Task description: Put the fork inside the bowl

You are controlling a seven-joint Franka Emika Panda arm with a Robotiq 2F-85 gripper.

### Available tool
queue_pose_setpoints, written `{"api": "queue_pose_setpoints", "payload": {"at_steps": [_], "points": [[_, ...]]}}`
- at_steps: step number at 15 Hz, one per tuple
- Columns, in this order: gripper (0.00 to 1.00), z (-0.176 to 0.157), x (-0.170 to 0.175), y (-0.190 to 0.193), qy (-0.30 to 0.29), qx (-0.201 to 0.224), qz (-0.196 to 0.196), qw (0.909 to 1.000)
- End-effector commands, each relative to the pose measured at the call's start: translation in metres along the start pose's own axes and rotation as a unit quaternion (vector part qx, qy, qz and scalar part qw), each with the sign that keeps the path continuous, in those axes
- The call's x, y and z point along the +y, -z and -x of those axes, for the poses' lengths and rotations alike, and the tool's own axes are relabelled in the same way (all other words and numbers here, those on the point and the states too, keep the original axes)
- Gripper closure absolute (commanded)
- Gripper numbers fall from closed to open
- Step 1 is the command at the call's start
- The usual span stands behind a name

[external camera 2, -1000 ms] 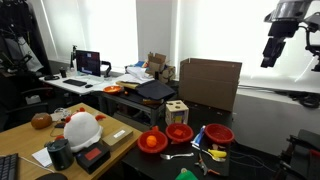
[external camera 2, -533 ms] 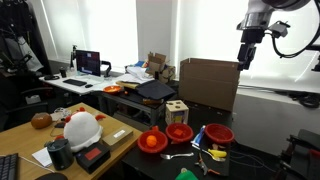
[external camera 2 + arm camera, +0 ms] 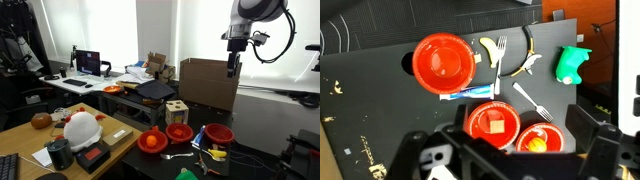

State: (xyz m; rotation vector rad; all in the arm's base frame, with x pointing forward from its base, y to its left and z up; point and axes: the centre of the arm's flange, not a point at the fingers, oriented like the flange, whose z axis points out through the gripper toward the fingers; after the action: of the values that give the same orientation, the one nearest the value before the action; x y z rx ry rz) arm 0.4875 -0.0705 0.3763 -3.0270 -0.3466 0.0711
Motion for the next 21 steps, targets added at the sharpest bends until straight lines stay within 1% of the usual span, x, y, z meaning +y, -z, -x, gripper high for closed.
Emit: {"api": "queue_pose_setpoints", "payload": {"at_steps": [1,5,8,9,11,15,17,18,19,21], "points": [[0.00,-0.030,0.022,-0.008,0.054,-0.028,-0.004,0.9982],[0.00,-0.048,0.039,-0.016,0.121,-0.066,-0.014,0.9903],[0.00,-0.056,0.045,-0.025,0.177,-0.097,-0.025,0.9792],[0.00,-0.056,0.045,-0.029,0.196,-0.106,-0.032,0.9742],[0.00,-0.051,0.042,-0.039,0.240,-0.129,-0.047,0.9609],[0.00,-0.034,0.033,-0.054,0.331,-0.166,-0.076,0.9259],[0.00,-0.029,0.027,-0.058,0.358,-0.174,-0.090,0.9128],[0.00,-0.027,0.025,-0.060,0.369,-0.169,-0.085,0.9101],[0.00,-0.026,0.023,-0.062,0.378,-0.170,-0.089,0.9057],[0.00,-0.026,0.018,-0.067,0.392,-0.167,-0.089,0.9006]]}}
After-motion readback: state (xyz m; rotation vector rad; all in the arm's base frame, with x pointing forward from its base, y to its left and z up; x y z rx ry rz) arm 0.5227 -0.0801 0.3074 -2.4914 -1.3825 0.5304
